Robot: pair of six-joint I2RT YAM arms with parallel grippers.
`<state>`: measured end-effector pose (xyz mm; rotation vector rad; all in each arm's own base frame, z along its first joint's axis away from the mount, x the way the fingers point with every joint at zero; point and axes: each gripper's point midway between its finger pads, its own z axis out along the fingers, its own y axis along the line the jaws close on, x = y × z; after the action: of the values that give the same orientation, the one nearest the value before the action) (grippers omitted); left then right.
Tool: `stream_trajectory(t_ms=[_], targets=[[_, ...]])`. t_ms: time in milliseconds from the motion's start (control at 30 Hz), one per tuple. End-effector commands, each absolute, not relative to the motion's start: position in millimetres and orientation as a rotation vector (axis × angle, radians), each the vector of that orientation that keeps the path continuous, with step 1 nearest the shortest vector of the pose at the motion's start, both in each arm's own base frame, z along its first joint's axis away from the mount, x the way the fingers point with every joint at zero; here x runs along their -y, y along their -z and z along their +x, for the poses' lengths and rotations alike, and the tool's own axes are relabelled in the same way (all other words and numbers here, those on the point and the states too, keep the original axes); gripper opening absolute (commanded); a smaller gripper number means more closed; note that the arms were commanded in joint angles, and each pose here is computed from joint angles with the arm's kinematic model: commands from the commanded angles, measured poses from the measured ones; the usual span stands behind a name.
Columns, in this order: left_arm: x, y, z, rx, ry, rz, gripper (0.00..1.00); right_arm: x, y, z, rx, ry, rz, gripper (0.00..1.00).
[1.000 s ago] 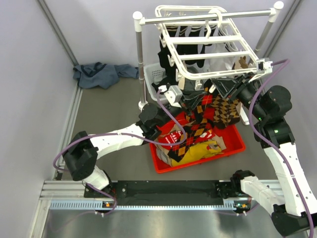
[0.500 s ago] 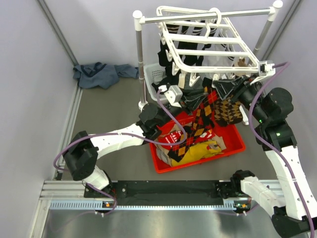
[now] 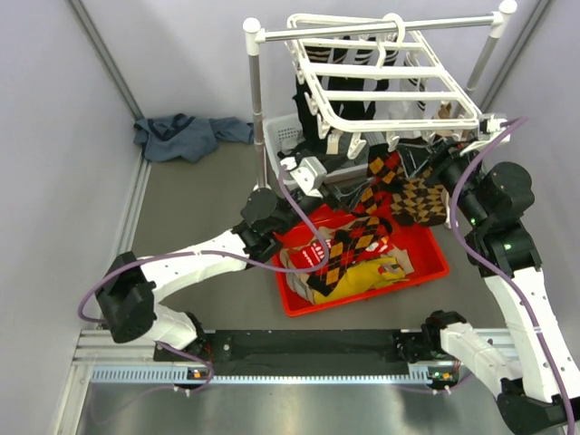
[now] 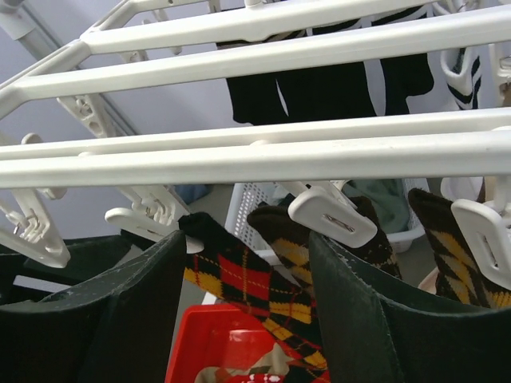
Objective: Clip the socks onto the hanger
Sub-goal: Clamp the sock onto the hanger, then open the clamp at the hanger.
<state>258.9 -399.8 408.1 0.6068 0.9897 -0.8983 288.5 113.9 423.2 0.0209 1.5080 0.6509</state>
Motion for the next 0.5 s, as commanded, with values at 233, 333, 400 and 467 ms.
stream_trajectory(t_ms=[233,333,400,467], targets=[[384.0,-447.0,279.2,-0.921,0.687,0.581,0.74,-104.6,-432.2,290.7,-1.457,-0.597,0.030,0.64],[388.1,-453.9,281.3,-0.891,0.655,0.580,0.72,-104.1,-433.2,290.7,-1.454,-0.595,0.030,0.64],[389.3,-460.4,282.0,-0.880,0.623,0.566,0.72,-104.8,-434.0,290.4,-1.451,-0.599,0.028,0.64],[394.3,-463.9,280.6,-0.874,0.560,0.562,0.72,-104.3,-433.6,290.6,-1.453,-0.595,0.027,0.64]])
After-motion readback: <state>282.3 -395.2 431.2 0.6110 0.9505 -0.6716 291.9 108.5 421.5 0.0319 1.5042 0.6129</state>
